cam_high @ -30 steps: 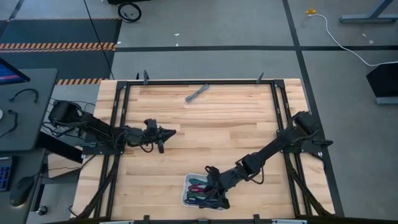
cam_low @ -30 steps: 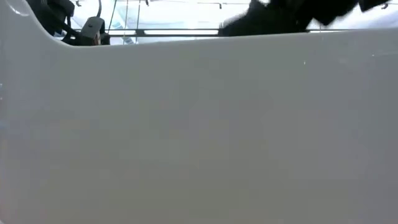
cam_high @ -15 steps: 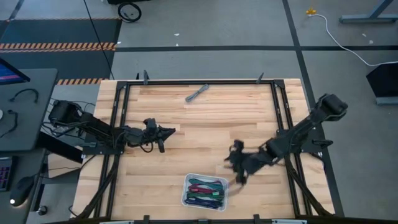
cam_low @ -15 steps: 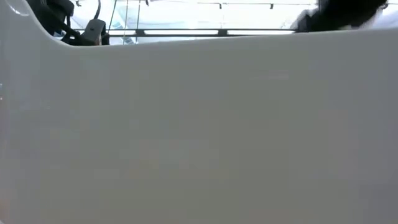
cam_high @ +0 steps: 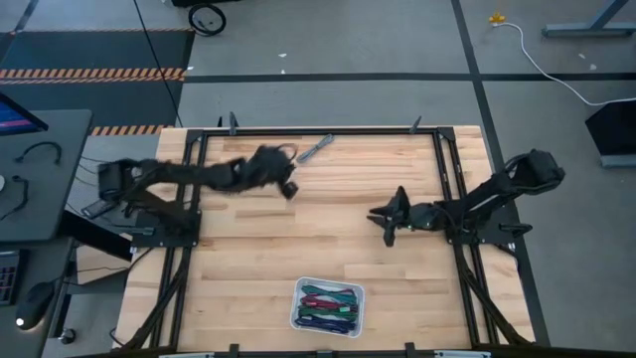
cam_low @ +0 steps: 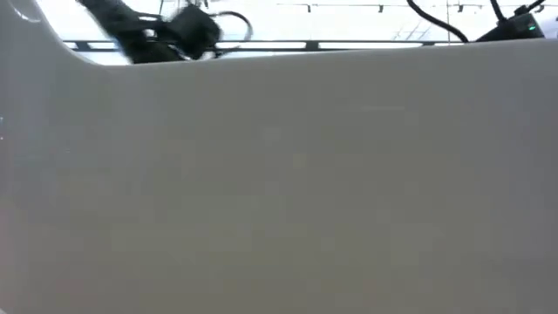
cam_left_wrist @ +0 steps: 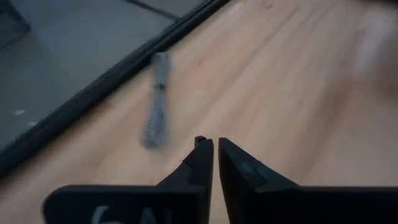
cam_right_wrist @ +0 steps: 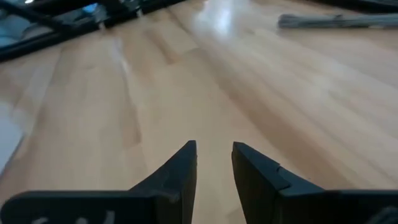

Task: Pick and place USB-C Cables
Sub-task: Put the white USB cable into the white bin

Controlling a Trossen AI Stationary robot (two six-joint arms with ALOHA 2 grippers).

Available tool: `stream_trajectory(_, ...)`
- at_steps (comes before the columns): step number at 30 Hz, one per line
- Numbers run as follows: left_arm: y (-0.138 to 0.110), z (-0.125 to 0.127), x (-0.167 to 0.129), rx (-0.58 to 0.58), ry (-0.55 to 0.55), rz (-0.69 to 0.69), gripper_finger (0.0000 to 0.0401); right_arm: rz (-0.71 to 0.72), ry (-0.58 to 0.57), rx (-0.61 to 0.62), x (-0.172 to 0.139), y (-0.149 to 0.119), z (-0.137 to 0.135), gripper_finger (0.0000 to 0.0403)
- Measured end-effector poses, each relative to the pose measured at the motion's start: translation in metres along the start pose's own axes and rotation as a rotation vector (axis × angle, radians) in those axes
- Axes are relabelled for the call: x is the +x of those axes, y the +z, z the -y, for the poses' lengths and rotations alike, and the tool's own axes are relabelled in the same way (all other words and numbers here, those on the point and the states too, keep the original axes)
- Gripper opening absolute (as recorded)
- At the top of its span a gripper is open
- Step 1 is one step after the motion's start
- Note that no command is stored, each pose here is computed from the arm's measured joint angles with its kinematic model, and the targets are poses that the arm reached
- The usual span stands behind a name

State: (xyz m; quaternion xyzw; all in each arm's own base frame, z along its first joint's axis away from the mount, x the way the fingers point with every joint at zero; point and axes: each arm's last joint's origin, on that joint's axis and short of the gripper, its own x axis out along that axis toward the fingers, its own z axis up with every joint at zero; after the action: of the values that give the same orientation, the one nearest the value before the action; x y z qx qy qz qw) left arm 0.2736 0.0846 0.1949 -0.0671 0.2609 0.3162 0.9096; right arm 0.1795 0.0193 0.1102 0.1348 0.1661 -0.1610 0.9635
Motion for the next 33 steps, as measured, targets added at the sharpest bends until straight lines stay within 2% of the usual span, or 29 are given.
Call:
stream_trajectory(2, 0.016, -0.01, 0.018, 0.047, -0.014, -0.045, 0.0046, 0.023, -0.021, 0.007, 0.001, 0.001, 0.006, 0.0107)
stream_trajectory(5, 0.028, -0.027, 0.048, 0.082, -0.102, -0.1, 0.0081, 0.037, -0.043, 0.009, 0.003, 0.003, 0.01, 0.0107)
stream_trajectory(11, 0.024, -0.059, 0.099, 0.048, -0.241, -0.186, 0.0176, 0.017, -0.077, -0.008, 0.007, 0.0, 0.015, 0.0106)
stream_trajectory(14, 0.015, -0.069, 0.113, 0.043, -0.235, -0.222, 0.0217, 0.01, -0.093, -0.013, 0.009, -0.001, 0.017, 0.0106)
stream_trajectory(18, 0.002, -0.073, 0.123, 0.129, -0.179, -0.269, 0.025, 0.007, -0.112, -0.024, 0.01, 0.0, 0.02, 0.0105)
stream_trajectory(22, -0.009, -0.07, 0.131, 0.22, -0.141, -0.302, 0.0254, 0.013, -0.131, -0.027, 0.011, 0.001, 0.024, 0.0105)
stream_trajectory(26, -0.016, -0.068, 0.137, 0.257, -0.113, -0.313, 0.0239, 0.016, -0.147, -0.02, 0.012, 0.002, 0.027, 0.0105)
stream_trajectory(29, -0.015, -0.068, 0.137, 0.274, -0.077, -0.315, 0.0215, 0.017, -0.154, -0.018, 0.012, 0.002, 0.028, 0.0105)
stream_trajectory(33, -0.015, -0.074, 0.138, 0.265, -0.053, -0.312, 0.0162, 0.015, -0.156, -0.023, 0.012, 0.002, 0.028, 0.0105)
